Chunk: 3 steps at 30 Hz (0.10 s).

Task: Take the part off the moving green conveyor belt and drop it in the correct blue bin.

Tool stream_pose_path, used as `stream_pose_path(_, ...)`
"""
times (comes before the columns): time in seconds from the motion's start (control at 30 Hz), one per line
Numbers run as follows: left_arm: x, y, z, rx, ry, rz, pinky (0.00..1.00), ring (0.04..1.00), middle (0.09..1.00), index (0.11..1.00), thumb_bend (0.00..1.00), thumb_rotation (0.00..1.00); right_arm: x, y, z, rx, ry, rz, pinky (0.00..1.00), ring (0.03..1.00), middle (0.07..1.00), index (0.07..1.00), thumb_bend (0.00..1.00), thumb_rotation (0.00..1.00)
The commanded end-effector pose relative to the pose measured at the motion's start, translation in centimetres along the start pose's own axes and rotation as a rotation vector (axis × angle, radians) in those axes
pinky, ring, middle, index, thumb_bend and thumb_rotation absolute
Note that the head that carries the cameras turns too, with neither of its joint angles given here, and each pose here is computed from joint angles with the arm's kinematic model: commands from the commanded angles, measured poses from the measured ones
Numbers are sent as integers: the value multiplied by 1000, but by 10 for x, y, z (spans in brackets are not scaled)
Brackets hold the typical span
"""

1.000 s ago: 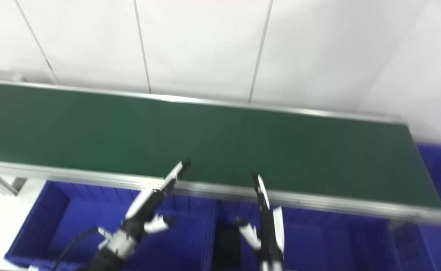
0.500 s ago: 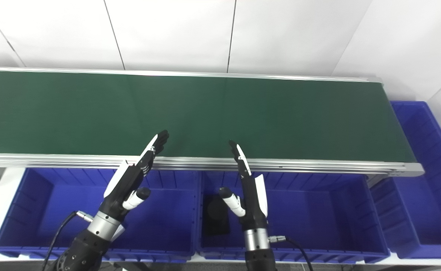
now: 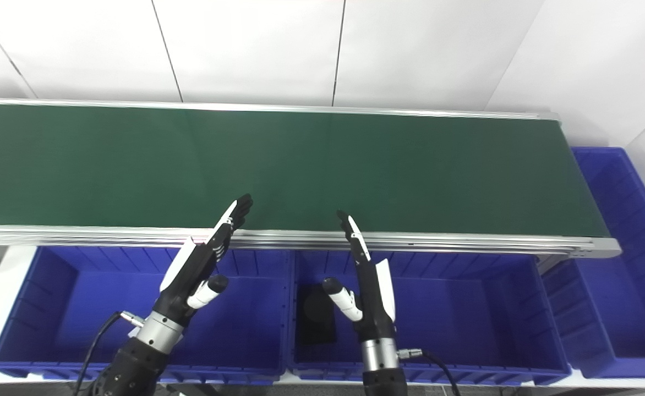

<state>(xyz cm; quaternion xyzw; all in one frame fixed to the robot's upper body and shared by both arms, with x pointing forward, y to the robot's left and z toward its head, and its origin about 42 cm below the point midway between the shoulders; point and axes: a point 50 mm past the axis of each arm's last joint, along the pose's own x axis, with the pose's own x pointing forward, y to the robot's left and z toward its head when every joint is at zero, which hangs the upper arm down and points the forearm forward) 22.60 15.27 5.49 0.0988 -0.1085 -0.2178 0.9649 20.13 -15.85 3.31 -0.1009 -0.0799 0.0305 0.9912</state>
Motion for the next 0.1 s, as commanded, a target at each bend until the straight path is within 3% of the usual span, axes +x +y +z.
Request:
stream_pose_path(0.0,4,0,7,3,-46,32,1000,1000,1000,1000,776,1000,6,-1,10,19,-52,-5,938,938,946,932,875,1000)
stream_pose_path(0.07,4,-3,7,-4,-43,41,1000,1000,1000,1000,774,1000,5,-2,10,15,-50,-3,938,939,946,932,875,1000)
